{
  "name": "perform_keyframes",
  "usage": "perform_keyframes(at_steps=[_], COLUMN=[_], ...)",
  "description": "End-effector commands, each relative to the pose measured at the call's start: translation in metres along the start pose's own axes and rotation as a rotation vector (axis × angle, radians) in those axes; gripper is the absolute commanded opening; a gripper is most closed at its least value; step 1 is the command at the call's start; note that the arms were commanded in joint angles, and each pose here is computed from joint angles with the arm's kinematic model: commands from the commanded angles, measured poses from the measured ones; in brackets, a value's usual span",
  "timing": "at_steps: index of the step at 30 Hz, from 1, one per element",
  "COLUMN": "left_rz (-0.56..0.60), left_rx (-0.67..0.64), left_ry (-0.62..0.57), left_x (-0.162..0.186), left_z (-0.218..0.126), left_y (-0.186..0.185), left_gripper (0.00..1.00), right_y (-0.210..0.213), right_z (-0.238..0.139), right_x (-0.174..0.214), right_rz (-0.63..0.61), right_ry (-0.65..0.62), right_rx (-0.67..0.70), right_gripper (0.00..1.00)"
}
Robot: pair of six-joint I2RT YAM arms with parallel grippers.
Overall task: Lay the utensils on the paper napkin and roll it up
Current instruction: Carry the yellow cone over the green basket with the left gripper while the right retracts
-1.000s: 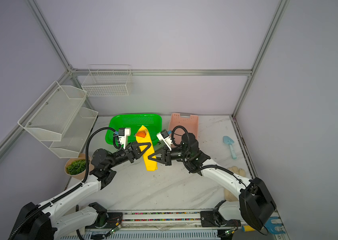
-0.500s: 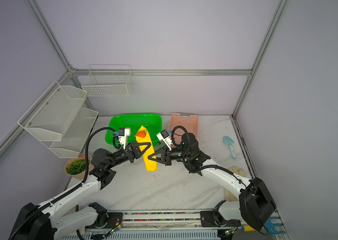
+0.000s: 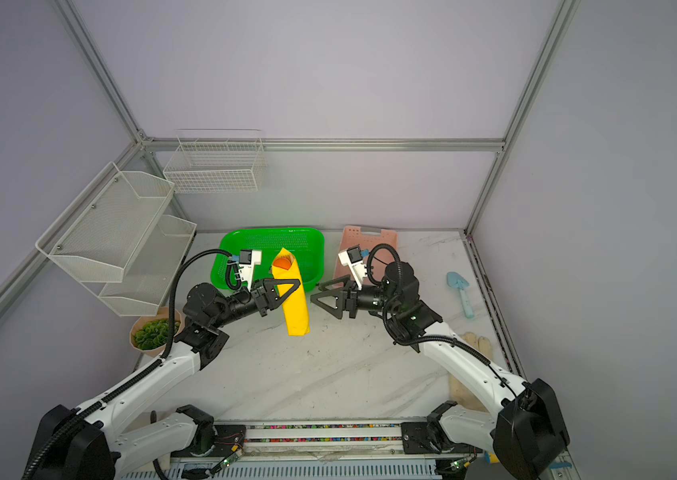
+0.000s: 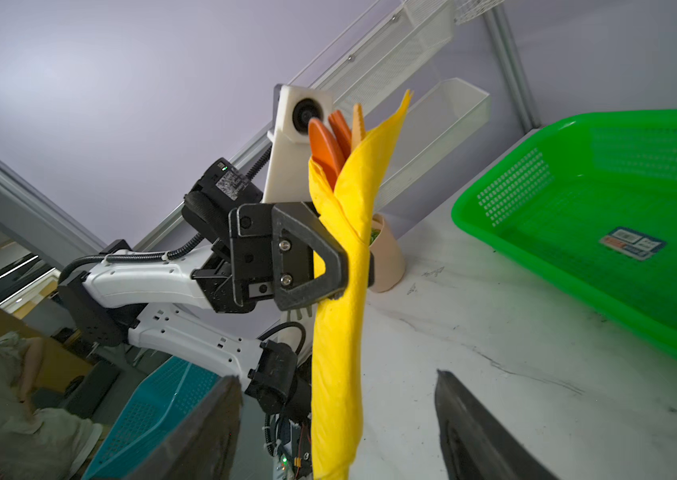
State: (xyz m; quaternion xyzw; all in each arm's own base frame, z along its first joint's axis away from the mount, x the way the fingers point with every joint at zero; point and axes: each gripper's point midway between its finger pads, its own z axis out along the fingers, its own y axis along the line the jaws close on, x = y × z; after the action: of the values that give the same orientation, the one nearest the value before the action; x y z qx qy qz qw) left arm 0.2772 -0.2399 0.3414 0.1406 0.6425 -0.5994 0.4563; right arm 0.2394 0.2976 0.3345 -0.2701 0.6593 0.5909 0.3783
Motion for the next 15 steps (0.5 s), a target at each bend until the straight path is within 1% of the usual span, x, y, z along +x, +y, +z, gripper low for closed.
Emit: perform_keyframes(at_steps=[1, 5, 6, 9, 12, 15], left_rz=[0.107, 0.124, 0.13, 0.147, 0.136, 0.083], left_rx=[0.044, -0.016, -0.032, -0.094, -0.161, -0.24], left_ry=[-0.034, -0.034, -0.029, -0.002, 0.038, 0.081], left_x=[-0.039, -0.058, -0.062, -0.078, -0.091, -0.097], left_z=[0.005, 0.008, 0.01, 0.019, 0.027, 0.033], left_y=[-0.022, -0.004, 0.0, 0.022, 0.056, 0.108], left_gripper=[0.0, 0.0, 0.0, 0.0, 0.0, 0.0], right_y=[-0.028, -0.06, -0.064, -0.068, -0.067, -0.066], right_z=[-0.013, -0.021, -0.021, -0.022, -0.022, -0.022], right_x=[0.001, 0.0, 0.0, -0.003, -0.009, -0.012], right_rz=[0.038, 0.06, 0.061, 0.059, 0.052, 0.046], right_ry=[-0.027, -0.041, -0.042, -0.05, -0.058, -0.061], right_rx=[0.134, 0.309, 0.331, 0.346, 0.349, 0.345], right_gripper=[0.76, 0.76, 0.76, 0.76, 0.76, 0.76])
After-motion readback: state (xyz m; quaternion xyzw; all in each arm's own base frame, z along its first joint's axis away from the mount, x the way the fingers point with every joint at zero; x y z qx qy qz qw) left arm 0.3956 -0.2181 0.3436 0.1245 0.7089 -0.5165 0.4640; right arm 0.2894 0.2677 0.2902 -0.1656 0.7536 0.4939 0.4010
